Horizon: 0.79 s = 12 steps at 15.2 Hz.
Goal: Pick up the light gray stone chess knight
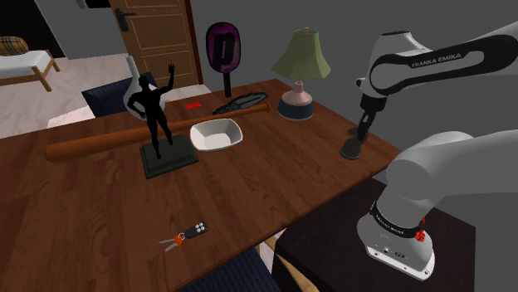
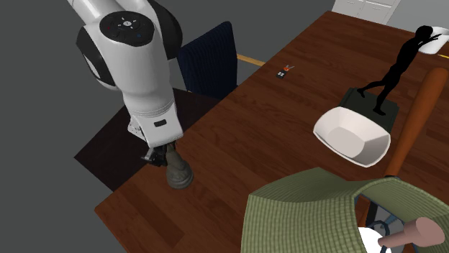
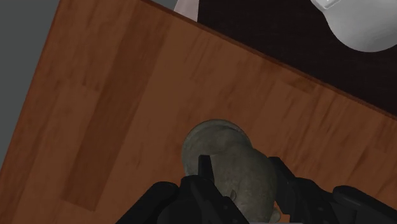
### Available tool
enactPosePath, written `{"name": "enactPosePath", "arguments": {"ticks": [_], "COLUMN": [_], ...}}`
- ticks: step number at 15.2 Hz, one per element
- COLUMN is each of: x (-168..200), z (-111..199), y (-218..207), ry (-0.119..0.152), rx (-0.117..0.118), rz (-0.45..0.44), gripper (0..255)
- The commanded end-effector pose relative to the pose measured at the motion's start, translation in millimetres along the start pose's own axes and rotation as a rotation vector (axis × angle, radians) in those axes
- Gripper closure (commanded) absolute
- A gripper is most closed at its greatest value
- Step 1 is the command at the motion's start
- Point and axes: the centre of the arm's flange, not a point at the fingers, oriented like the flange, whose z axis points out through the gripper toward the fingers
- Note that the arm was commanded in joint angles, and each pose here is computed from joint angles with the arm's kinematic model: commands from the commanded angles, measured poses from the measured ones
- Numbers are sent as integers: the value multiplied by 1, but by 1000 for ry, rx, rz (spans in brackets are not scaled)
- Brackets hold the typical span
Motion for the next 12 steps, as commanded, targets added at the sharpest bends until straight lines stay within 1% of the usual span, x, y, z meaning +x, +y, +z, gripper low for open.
{"name": "enactPosePath", "arguments": {"ticks": [1, 8, 12], "x": [0, 0, -1], "z": [0, 0, -21], "y": [0, 0, 0], "ry": [0, 0, 0], "rx": [0, 0, 0], "rz": [0, 0, 0], "gripper": [255, 255, 255]}}
